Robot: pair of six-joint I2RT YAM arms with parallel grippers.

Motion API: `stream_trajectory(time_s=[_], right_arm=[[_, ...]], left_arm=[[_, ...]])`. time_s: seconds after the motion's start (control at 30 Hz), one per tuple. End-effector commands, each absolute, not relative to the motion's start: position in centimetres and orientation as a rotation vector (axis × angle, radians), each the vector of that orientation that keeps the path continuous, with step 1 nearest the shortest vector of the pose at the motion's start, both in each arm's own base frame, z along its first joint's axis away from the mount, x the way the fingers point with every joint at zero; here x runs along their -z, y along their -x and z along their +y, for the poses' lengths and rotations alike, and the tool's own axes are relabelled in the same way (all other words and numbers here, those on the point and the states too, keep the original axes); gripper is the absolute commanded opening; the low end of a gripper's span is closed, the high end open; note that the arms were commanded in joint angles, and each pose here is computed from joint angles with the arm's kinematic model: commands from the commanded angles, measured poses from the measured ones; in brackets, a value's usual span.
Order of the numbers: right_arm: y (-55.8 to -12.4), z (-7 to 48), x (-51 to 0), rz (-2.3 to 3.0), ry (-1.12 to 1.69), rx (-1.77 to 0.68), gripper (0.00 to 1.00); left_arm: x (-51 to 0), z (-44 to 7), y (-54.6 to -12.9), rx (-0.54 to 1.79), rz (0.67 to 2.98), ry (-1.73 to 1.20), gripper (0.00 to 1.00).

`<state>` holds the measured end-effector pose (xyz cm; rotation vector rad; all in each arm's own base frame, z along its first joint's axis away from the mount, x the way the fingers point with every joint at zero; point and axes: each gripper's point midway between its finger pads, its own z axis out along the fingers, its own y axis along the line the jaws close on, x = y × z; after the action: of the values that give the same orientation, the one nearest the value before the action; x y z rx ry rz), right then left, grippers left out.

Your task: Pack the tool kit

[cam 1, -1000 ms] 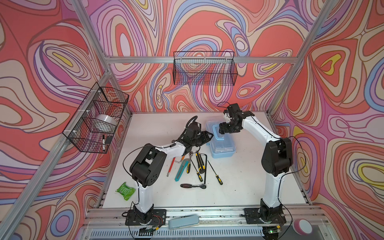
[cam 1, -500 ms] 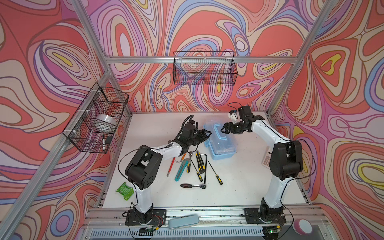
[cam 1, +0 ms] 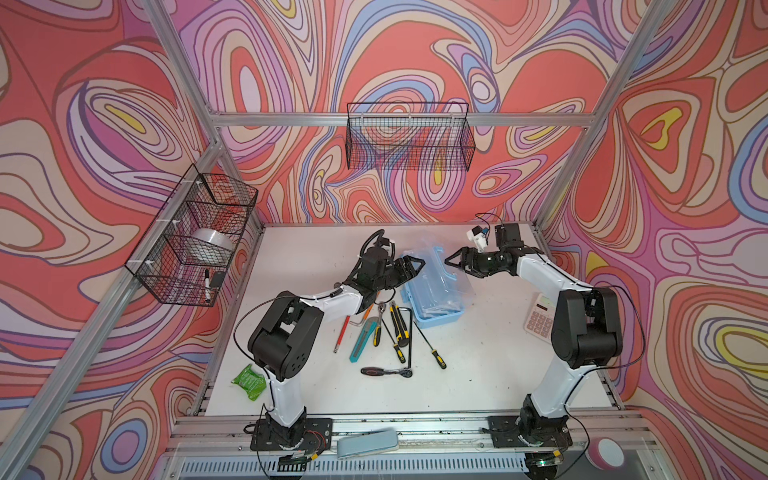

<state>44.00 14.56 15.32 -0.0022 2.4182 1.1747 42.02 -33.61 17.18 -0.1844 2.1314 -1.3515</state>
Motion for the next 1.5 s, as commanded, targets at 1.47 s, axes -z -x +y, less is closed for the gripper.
stream_trajectory(time_s=[1.47], right_arm=[[-44.3,8.9,-12.4,1.875,-0.435,-1.950,0.70]], left_arm=[[-20.3,-32.3,-41.7,1.305,2.190,0.150,1.00]])
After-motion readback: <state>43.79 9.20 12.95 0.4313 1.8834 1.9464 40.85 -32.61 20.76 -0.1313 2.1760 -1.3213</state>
